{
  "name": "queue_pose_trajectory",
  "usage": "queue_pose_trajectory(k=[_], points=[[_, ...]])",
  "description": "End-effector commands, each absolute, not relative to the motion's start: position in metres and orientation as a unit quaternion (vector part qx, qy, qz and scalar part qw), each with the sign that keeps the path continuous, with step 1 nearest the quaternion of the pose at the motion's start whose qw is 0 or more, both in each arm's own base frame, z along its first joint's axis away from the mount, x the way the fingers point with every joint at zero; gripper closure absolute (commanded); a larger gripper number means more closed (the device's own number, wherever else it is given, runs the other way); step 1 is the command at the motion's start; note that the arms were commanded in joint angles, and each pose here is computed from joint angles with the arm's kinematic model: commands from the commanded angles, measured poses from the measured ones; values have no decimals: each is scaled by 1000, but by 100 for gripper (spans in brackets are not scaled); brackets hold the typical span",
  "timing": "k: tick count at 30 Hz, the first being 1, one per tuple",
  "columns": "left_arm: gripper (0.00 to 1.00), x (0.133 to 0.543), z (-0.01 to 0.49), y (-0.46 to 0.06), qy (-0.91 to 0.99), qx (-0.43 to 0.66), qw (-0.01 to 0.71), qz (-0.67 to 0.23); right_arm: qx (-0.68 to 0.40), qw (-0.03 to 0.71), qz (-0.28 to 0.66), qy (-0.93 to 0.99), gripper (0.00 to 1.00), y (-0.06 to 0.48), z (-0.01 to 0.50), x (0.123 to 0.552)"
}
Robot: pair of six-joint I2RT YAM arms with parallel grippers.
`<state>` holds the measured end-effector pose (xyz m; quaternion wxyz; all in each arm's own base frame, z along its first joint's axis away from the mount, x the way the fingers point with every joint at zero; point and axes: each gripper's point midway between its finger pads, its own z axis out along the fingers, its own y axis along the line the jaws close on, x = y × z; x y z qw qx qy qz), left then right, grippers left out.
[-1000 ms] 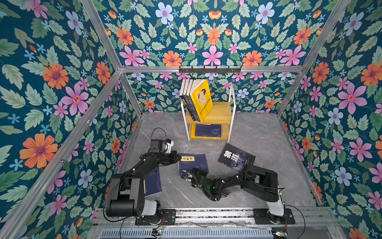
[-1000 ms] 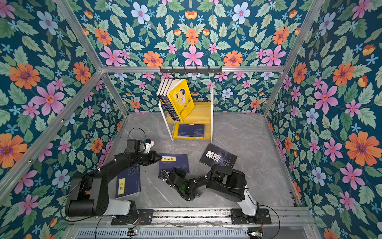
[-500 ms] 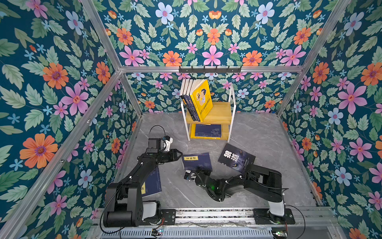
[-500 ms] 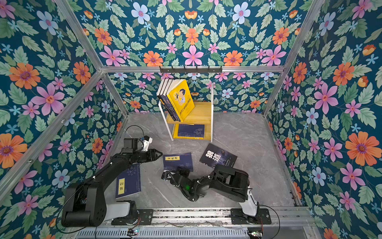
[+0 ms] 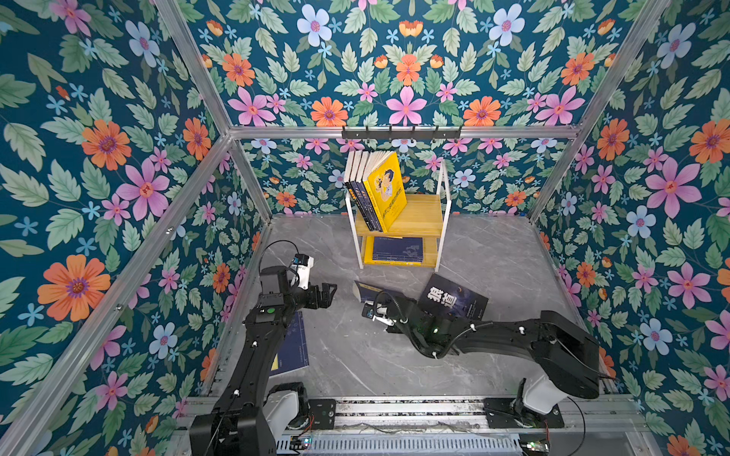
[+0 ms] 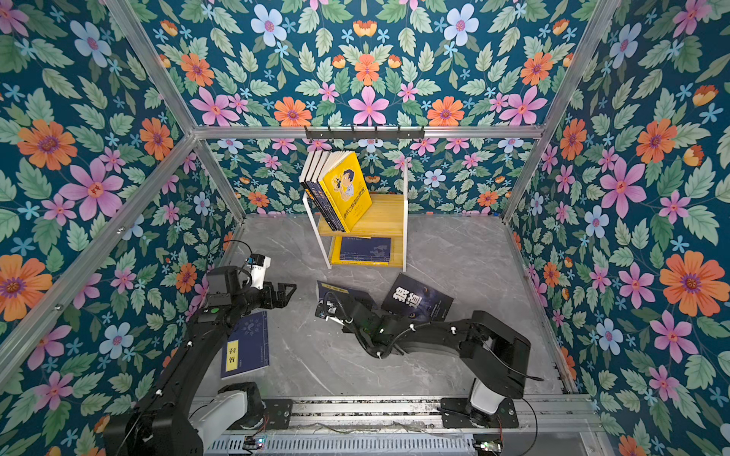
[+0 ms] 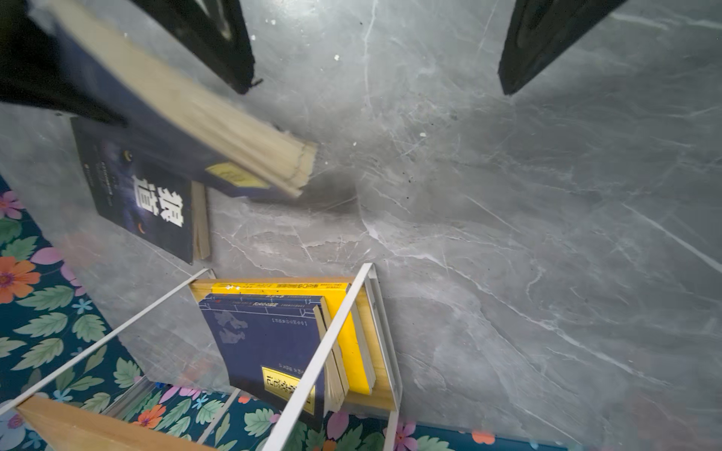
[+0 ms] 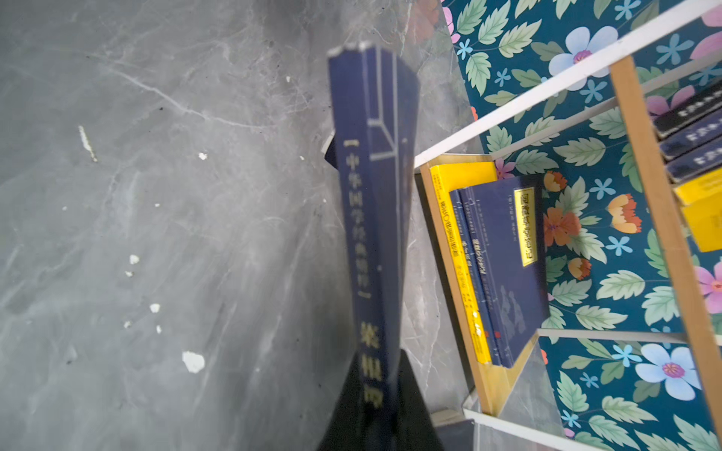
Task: Stacking books/files
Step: Pick up the book from the center of the table, then place the book on the bookshelf.
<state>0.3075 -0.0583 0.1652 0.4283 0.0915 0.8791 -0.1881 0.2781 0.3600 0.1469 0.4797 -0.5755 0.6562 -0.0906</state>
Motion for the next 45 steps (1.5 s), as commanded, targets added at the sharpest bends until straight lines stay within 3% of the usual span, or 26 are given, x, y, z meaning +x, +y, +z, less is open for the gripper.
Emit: queue_pose_trajectory(k=[1, 14, 31, 45], points=[[0, 302, 163, -52, 873, 121, 443, -162, -614, 437, -81, 652, 100, 349, 150, 271], [0, 301, 166, -46, 868, 120, 453, -162, -612, 458, -168, 623, 100, 309, 218, 341], [0, 301, 164, -44, 869, 121, 453, -158, -550, 527, -336, 553, 100, 313, 229, 442], [0, 302, 163, -44, 870, 120, 452, -157, -599, 448, -261, 610, 100, 321, 123, 438]])
